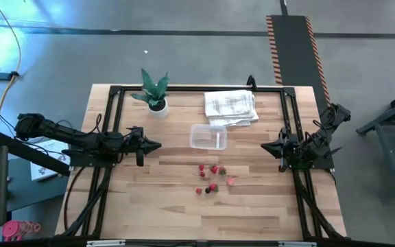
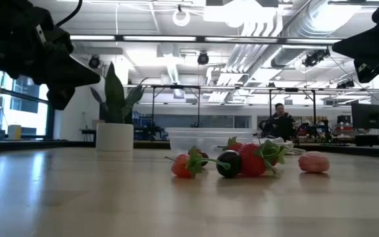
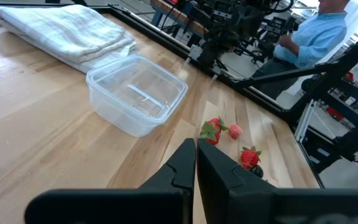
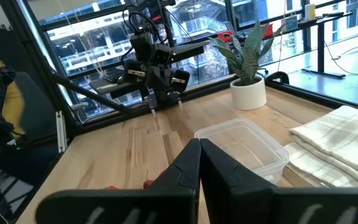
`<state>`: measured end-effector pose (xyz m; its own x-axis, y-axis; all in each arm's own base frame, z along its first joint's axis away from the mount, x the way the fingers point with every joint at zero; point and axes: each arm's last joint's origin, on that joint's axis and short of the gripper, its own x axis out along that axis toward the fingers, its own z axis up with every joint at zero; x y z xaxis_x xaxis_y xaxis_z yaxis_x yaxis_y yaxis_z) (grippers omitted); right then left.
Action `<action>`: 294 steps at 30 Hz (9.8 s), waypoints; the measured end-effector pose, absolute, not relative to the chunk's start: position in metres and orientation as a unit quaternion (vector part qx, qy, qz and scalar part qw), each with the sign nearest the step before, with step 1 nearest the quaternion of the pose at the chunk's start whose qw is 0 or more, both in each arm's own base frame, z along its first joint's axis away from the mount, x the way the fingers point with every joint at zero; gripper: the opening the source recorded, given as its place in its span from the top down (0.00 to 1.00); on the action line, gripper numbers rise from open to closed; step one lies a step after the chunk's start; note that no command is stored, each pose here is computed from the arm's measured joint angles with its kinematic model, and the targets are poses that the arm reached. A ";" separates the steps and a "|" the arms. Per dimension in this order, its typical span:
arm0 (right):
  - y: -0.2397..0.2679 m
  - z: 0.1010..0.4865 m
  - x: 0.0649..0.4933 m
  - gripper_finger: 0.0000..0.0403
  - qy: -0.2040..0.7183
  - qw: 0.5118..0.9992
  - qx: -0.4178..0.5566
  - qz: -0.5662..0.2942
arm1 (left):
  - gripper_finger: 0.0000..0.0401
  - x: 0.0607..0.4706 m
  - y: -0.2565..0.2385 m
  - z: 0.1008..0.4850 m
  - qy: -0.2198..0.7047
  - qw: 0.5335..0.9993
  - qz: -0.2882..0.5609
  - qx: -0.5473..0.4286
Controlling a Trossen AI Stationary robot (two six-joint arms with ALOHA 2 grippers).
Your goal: Pick and placing Produce into tupperware
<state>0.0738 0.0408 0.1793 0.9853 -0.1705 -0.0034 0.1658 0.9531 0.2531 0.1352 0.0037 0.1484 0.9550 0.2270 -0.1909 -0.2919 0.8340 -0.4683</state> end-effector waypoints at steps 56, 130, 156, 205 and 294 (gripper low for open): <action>0.029 0.209 0.070 1.00 -0.147 0.911 0.352 -0.156 | 0.99 0.159 0.005 0.225 -0.034 0.935 0.145 -0.322; 0.019 0.256 0.058 1.00 -0.142 0.946 0.274 -0.102 | 0.69 0.382 -0.059 0.125 0.513 0.852 0.085 -0.067; 0.018 0.256 0.058 1.00 -0.142 0.946 0.274 -0.104 | 1.00 0.400 -0.061 0.159 0.467 0.871 0.102 -0.111; 0.017 0.256 0.058 1.00 -0.142 0.943 0.273 -0.126 | 1.00 0.407 0.093 0.169 0.525 0.807 0.228 -0.142; 0.115 0.215 0.302 0.59 0.590 0.700 0.302 -0.264 | 0.64 0.242 -0.005 0.392 0.494 0.811 0.312 -0.029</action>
